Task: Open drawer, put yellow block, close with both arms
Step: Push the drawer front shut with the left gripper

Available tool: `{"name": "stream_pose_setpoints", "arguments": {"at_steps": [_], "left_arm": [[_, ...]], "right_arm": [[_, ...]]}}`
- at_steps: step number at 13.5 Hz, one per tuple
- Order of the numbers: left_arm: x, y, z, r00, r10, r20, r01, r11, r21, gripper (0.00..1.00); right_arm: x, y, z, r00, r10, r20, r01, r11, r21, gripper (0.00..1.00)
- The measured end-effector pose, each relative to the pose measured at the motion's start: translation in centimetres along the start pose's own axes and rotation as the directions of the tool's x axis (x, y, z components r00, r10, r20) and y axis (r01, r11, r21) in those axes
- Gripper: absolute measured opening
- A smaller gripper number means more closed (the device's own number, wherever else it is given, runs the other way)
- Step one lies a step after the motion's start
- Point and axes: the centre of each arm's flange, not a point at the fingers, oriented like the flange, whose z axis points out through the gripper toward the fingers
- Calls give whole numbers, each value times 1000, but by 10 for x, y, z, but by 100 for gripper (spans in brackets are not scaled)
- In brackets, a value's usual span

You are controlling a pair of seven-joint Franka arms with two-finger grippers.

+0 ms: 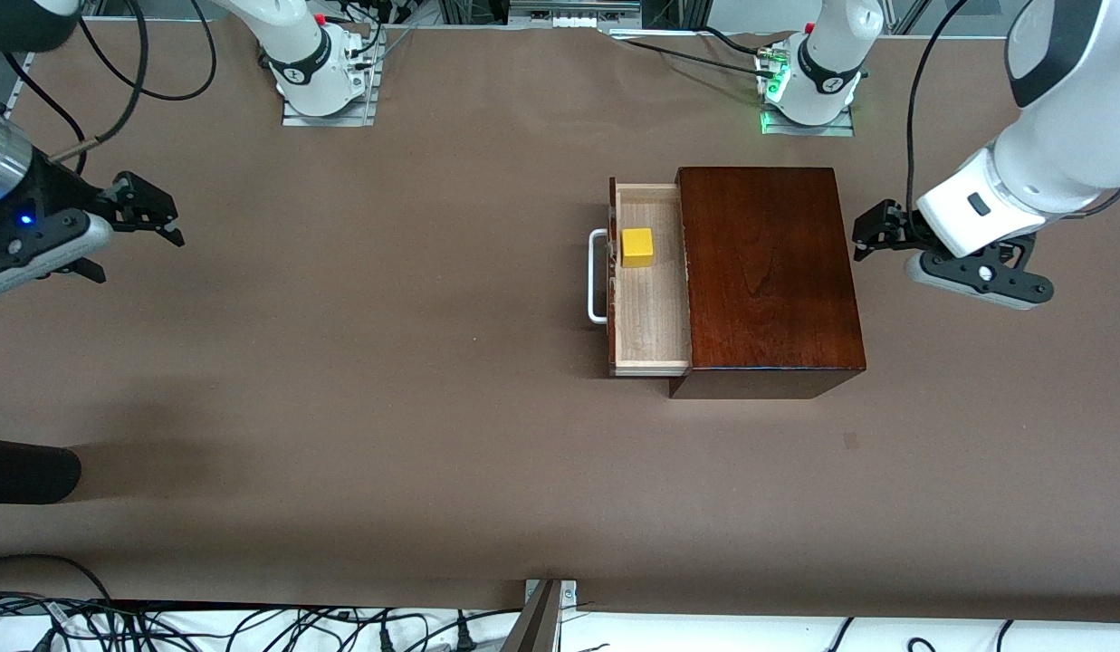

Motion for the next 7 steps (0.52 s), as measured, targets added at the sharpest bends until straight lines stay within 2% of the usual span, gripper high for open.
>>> {"name": "stream_pose_setpoints", "arguments": {"at_steps": [3, 7], "left_arm": [[1, 13, -6, 1000, 7, -7, -7, 1000, 1, 100], [0, 15, -7, 1000, 10, -4, -10, 1000, 0, 100]], "right_arm": [[-13, 0, 20, 997, 77, 6, -77, 997, 12, 100], [-25, -3, 15, 983, 184, 7, -184, 983, 19, 100]]}}
